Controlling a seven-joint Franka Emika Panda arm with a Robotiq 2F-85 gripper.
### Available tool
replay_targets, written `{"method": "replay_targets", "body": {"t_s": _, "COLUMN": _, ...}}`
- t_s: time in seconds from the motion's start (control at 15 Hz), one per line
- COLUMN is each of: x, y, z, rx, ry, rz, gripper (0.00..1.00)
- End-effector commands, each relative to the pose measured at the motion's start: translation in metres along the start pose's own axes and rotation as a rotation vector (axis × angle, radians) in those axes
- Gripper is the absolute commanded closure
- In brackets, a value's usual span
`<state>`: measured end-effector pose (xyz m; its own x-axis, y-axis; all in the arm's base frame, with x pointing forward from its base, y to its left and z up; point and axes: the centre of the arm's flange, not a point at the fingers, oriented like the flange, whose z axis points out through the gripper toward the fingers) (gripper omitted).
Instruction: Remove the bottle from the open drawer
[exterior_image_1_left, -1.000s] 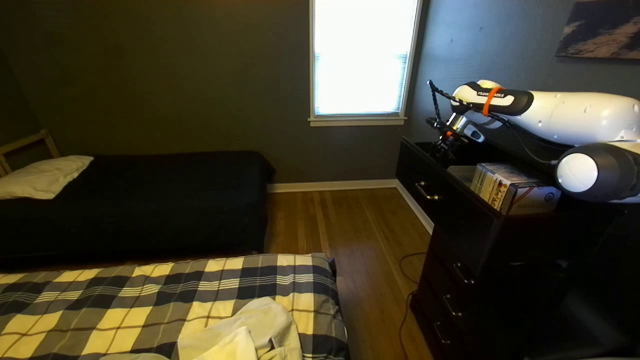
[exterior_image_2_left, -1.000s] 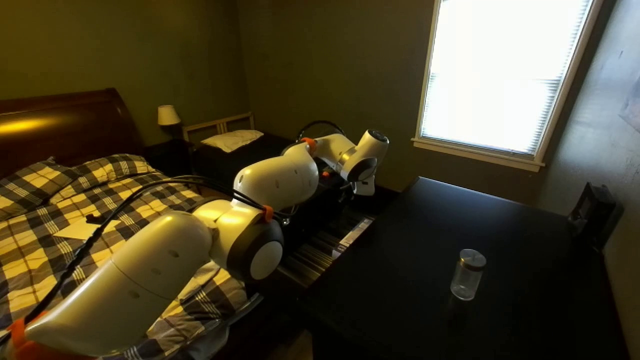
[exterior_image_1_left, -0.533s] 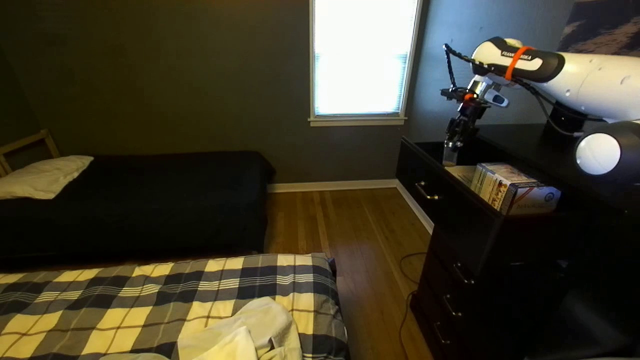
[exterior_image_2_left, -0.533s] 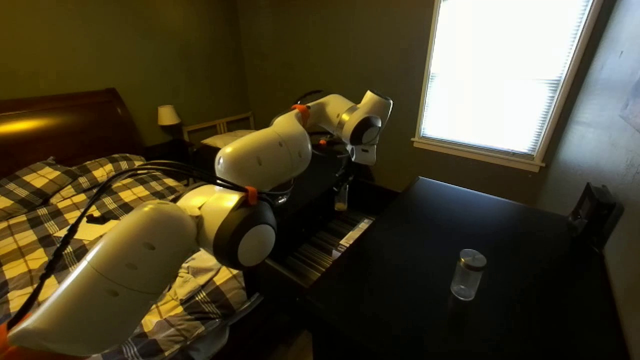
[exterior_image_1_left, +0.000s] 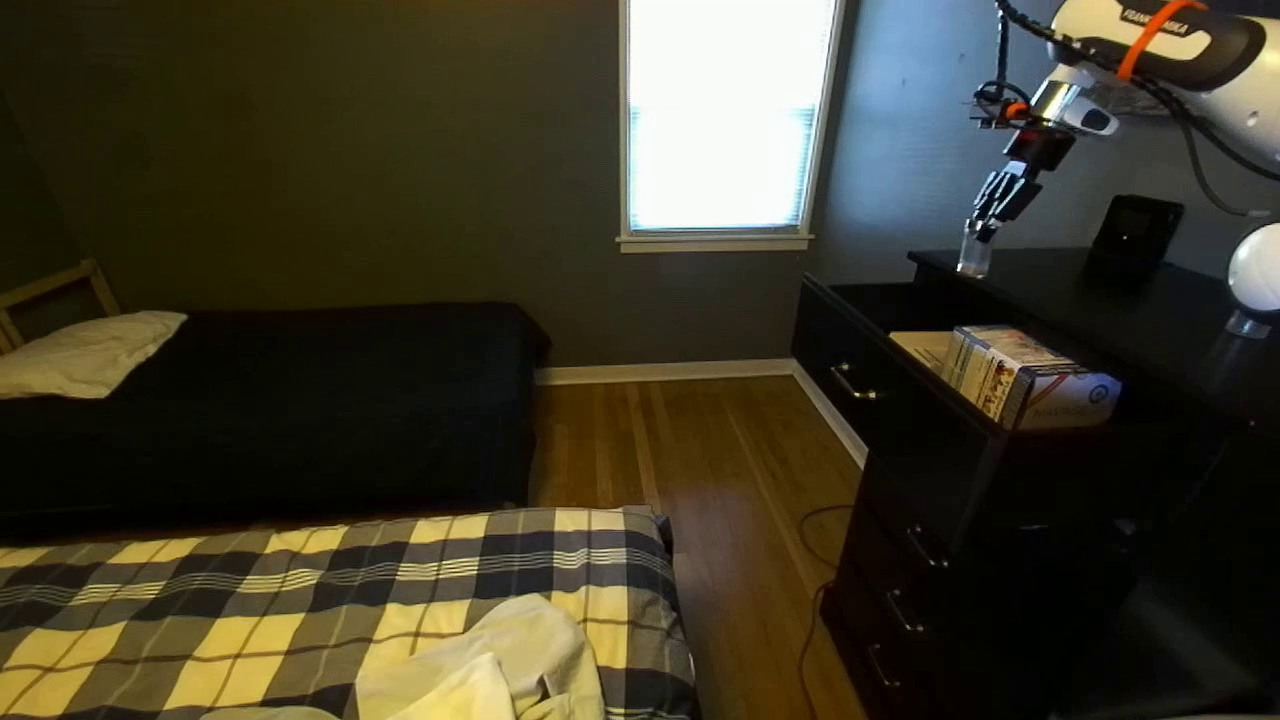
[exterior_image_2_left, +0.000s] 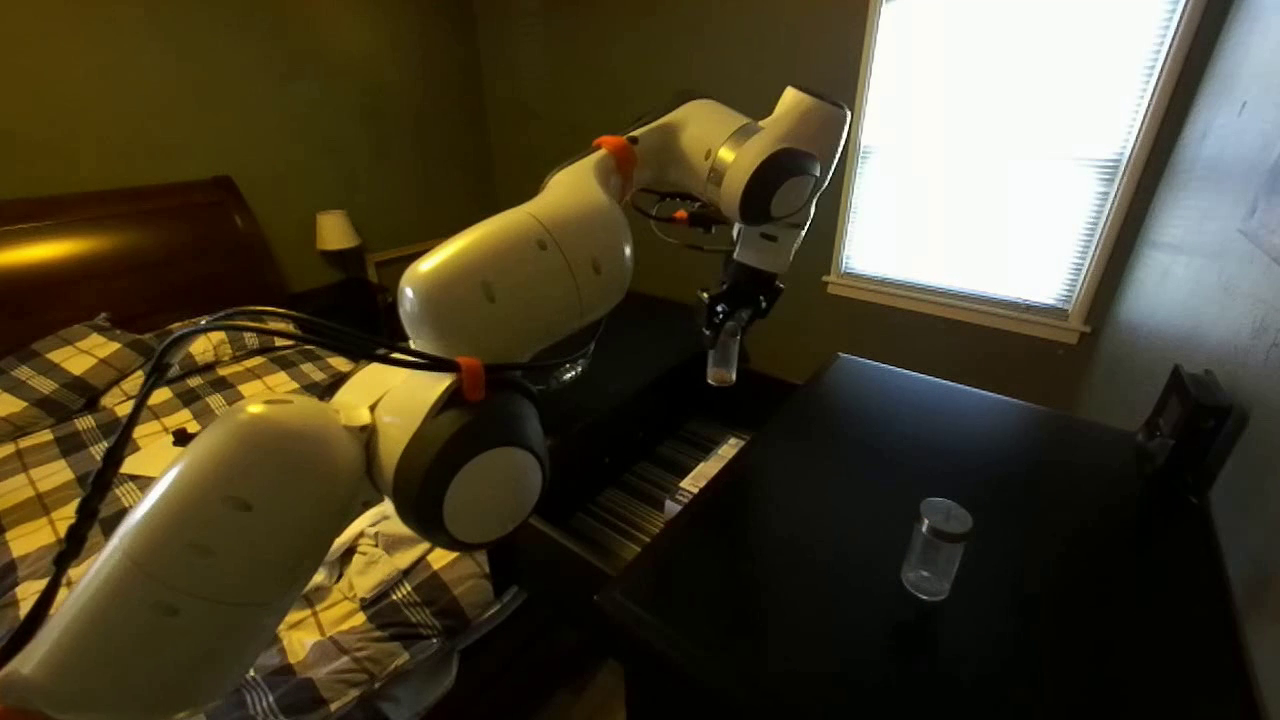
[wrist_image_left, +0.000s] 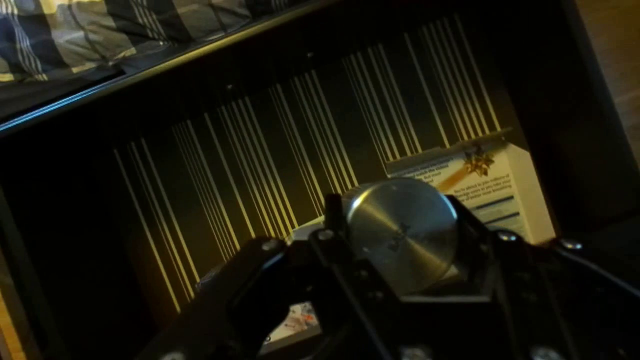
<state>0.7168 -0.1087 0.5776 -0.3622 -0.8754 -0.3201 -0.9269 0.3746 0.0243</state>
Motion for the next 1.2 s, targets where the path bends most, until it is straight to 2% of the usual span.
{"method": "replay_targets", "body": {"t_s": 0.0, "x": 0.042, "y": -0.018, "z": -0.039, "rx": 0.067, "ry": -0.061, "rz": 0.175, "gripper": 0.75}}
{"method": "replay_targets", "body": {"t_s": 0.2, "x": 0.083, "y": -0.026, "z": -0.045, "rx": 0.119, "ry": -0.085, "rz": 0.321, "gripper": 0.75}}
{"method": "replay_targets", "body": {"t_s": 0.53, "x": 0.133, "y": -0.043, "z": -0.029, "rx": 0.164, "ry": -0.101, "rz": 0.507, "gripper": 0.75}}
{"method": "replay_targets", "body": {"t_s": 0.87, "x": 0.15, "y": -0.06, "z": -0.008, "rx": 0.218, "ry": -0.117, "rz": 0.534, "gripper": 0.75}}
{"method": "replay_targets", "body": {"t_s": 0.93, "x": 0.149, "y": -0.062, "z": -0.005, "rx": 0.225, "ry": -0.116, "rz": 0.531, "gripper": 0.34}}
{"method": "replay_targets", "body": {"t_s": 1.0, "x": 0.147, "y": -0.063, "z": -0.004, "rx": 0.233, "ry": -0.121, "rz": 0.519, "gripper": 0.25}}
{"method": "replay_targets", "body": {"t_s": 1.13, "x": 0.142, "y": -0.062, "z": -0.005, "rx": 0.249, "ry": -0.116, "rz": 0.501, "gripper": 0.12}}
